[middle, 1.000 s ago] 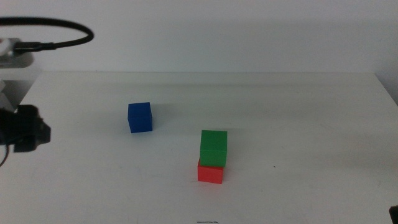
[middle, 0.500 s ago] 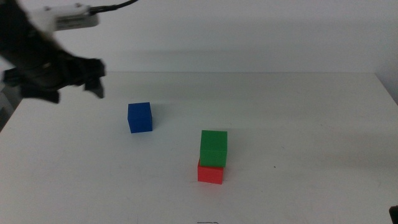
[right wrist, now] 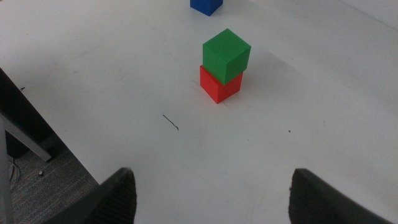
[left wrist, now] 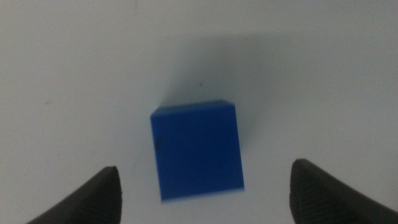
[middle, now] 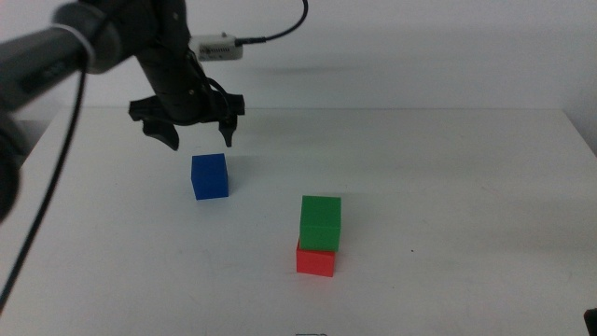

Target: Stack red cubes first, then green, then blue cubes in a specific spot.

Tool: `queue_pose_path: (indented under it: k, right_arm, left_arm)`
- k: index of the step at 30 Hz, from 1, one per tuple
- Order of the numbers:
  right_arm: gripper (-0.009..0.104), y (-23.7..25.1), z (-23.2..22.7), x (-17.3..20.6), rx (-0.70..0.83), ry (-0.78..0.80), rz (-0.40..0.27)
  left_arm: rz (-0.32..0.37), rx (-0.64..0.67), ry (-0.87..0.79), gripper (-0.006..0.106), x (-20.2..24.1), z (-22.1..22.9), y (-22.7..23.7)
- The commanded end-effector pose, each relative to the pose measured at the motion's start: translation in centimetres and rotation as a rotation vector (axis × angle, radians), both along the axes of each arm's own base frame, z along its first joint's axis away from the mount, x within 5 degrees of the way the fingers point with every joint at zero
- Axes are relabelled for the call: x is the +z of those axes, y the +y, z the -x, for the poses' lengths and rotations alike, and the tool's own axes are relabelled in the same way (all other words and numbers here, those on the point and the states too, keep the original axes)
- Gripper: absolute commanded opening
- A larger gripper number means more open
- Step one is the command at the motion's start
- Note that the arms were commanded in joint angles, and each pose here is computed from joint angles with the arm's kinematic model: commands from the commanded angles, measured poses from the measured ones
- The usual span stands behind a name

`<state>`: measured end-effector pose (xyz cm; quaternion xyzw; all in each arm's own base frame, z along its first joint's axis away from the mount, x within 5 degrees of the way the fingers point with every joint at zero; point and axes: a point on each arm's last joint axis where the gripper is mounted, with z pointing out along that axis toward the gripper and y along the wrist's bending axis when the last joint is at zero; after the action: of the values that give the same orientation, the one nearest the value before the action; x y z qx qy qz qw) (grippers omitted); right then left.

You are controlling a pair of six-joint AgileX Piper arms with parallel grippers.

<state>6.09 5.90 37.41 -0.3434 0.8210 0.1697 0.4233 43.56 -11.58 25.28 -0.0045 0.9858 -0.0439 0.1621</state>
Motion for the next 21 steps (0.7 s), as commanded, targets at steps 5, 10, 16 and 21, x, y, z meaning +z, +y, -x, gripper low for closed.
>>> queue_pose_path:
  k: [5,10,16,21]
  right_arm:
    - [0.063,0.1,-0.3,1.1,-0.005,-0.066,-0.041]
    - [0.063,0.1,-0.3,1.1,-0.005,-0.066,-0.041]
    - [0.063,0.1,-0.3,1.1,-0.005,-0.066,-0.041]
    - [0.063,0.1,-0.3,1.1,-0.005,-0.066,-0.041]
  left_arm:
    - [0.016,0.024,-0.066,0.091,0.9,-1.5,-0.6]
    - [0.012,0.059,-0.026,0.091,-1.0,-2.1,-0.7]
    - [0.011,0.08,0.0,0.091,-2.2,-2.4,-0.8]
    - [0.009,0.091,0.022,0.089,-3.0,-2.5,-0.8]
